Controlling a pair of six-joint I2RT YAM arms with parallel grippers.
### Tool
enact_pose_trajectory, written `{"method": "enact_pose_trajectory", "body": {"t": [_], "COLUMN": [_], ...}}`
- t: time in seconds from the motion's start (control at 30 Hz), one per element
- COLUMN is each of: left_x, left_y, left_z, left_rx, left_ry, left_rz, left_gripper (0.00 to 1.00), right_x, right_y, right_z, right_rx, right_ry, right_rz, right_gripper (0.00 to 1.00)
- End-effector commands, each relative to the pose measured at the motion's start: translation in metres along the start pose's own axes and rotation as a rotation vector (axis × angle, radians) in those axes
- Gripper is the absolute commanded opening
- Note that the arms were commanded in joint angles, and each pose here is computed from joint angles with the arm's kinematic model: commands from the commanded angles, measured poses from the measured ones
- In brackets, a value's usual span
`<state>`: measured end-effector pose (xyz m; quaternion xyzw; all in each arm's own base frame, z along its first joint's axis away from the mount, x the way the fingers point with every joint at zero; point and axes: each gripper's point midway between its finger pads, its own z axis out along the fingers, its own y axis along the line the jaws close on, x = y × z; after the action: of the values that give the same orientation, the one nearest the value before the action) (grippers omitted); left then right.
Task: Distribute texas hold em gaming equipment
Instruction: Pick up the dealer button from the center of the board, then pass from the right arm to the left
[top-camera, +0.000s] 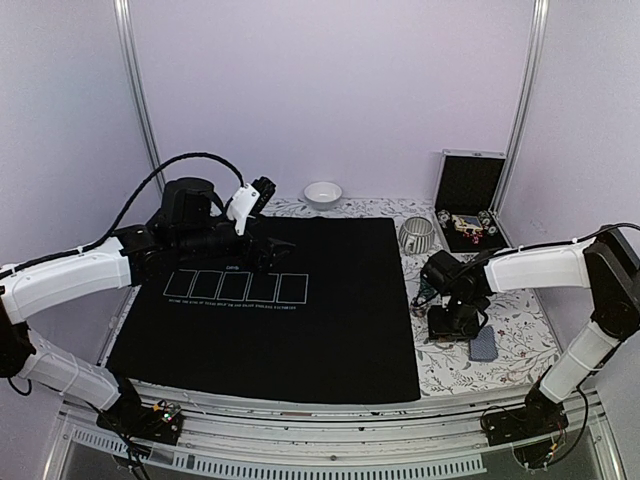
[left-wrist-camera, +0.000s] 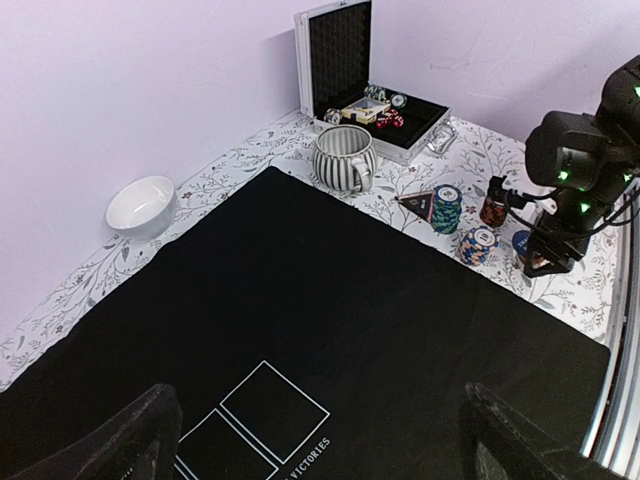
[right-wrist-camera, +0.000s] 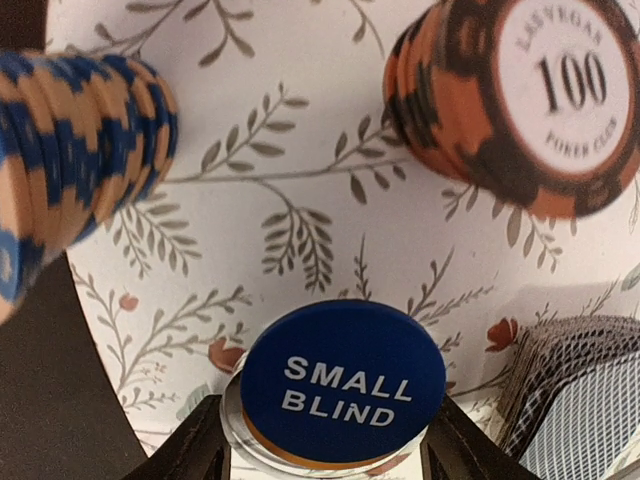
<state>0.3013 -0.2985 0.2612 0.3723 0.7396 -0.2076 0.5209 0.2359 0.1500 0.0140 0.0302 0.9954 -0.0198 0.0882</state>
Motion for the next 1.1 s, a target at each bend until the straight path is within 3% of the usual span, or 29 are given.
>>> {"method": "enact_pose_trajectory", "body": {"t": [0.0,0.17,0.33,0.43,0.53,0.63,0.77,0.9,1.07], "left_x": [-0.007,-0.006,-0.001,0.009,0.029,0.036,0.050,0.054,0.066], "left_y": [-0.005,-0.009,-0.020,-0.041,-0.092,-0.132,-0.130,-0.133,-0.131], "left_z": [-0.004,-0.004,-0.003,0.002,0.008,0.012,0.027,0.036,0.038], "left_rx": [0.007,0.027,0.080,0.129,0.242,0.374,0.359,0.343,0.315], "left_ry": [-0.033,-0.031,-0.025,-0.033,-0.040,-0.083,-0.030,0.023,0.074], "left_rz": [0.021,0.004,-0.084,-0.180,-0.314,-0.431,-0.535,-0.518,-0.509], "left_gripper": [0.98,0.98,0.97,0.94,0.90,0.89,0.88,0.87,0.88], "right_x": [0.029,0.043,0.041,0.035,0.025,0.017,0.033,0.052,0.043], "right_y": [0.001,0.038,0.073,0.096,0.111,0.118,0.121,0.150,0.137], "right_z": [-0.011,-0.039,-0.068,-0.076,-0.085,-0.092,-0.074,-0.094,-0.077], "right_rx": [-0.004,-0.264,-0.511,-0.646,-0.725,-0.743,-0.675,-0.959,-0.773], "right_ry": [0.086,0.141,0.119,0.106,0.068,0.025,0.068,0.142,0.104], "right_rz": [-0.028,-0.042,-0.031,-0.014,0.014,0.034,-0.064,-0.069,-0.055], "right_gripper": [0.48,0.48,0.47,0.45,0.44,0.42,0.45,0.46,0.45]}}
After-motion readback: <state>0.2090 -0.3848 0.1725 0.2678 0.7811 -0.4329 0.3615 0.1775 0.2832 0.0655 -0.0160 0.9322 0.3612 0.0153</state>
